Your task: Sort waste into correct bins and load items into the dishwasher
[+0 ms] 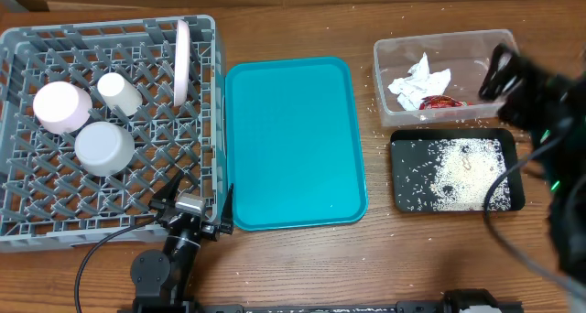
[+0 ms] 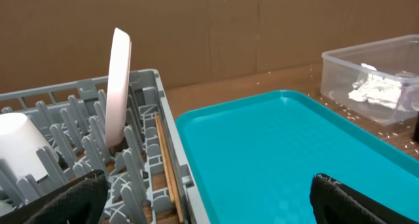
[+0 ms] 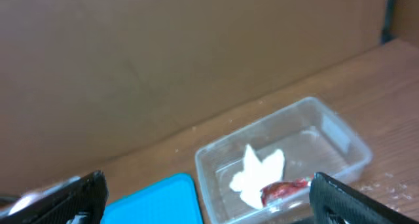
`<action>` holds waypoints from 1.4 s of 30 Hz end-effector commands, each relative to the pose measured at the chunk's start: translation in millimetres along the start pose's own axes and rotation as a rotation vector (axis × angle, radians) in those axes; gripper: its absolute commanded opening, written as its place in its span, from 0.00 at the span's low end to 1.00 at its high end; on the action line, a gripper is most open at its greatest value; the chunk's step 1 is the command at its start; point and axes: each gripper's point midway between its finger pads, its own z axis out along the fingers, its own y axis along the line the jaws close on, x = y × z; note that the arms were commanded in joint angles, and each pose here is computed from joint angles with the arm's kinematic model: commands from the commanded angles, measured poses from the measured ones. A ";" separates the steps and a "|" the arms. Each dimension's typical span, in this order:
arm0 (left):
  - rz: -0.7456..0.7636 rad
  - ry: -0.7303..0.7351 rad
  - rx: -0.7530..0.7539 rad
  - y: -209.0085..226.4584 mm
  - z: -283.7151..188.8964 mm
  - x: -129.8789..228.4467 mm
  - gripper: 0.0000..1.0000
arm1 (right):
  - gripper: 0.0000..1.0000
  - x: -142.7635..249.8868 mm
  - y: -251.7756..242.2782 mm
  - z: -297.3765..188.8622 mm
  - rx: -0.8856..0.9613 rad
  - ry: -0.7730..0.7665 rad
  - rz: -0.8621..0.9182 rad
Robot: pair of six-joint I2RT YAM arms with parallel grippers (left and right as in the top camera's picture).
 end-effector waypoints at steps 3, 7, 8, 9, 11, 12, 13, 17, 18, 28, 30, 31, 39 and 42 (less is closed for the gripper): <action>-0.012 -0.005 -0.011 1.7 -0.2 0.4 1.00 | 1.00 70.0 -11.6 -2.5 -0.128 -0.012 0.001; -0.012 -0.005 -0.011 1.7 -0.2 0.4 1.00 | 1.00 111.3 -29.8 -2.6 -0.173 -0.089 0.001; -0.012 -0.005 -0.012 1.8 -0.2 0.4 1.00 | 1.00 123.5 -34.0 -2.1 -0.196 -0.116 0.000; -0.011 -0.005 -0.011 1.7 -0.2 0.3 1.00 | 1.00 129.8 -35.6 -1.8 -0.211 -0.132 0.000; -0.012 -0.005 -0.012 1.8 -0.2 0.4 1.00 | 1.00 142.7 -37.7 -0.5 -0.245 -0.156 -0.003; -0.012 -0.005 -0.011 1.7 -0.2 0.4 1.00 | 1.00 148.3 -38.2 0.1 -0.261 -0.167 -0.005; -0.011 -0.005 -0.011 1.7 -0.2 0.3 1.00 | 1.00 153.6 -38.9 0.7 -0.277 -0.180 -0.006; -0.012 -0.005 -0.011 1.7 -0.2 0.4 1.00 | 1.00 169.9 -42.8 3.5 -0.313 -0.220 -0.010; -0.011 -0.005 -0.012 1.8 -0.2 0.3 1.00 | 1.00 172.4 -43.8 3.8 -0.318 -0.229 -0.010; -0.012 -0.005 -0.011 1.7 -0.2 0.4 1.00 | 1.00 185.4 -48.1 -1.1 -0.362 -0.297 -0.020; -0.012 -0.005 -0.011 1.7 -0.2 0.4 1.00 | 1.00 187.7 -49.3 -1.5 -0.366 -0.306 -0.020; -0.012 -0.005 -0.011 1.7 -0.2 0.4 1.00 | 1.00 189.1 -49.9 -1.5 -0.368 -0.309 -0.019; -0.011 -0.005 -0.012 1.8 -0.2 0.3 1.00 | 1.00 202.0 -55.4 6.0 -0.367 -0.309 -0.024; -0.012 -0.005 -0.011 1.7 -0.2 0.4 1.00 | 1.00 201.8 -55.3 5.9 -0.364 -0.313 -0.045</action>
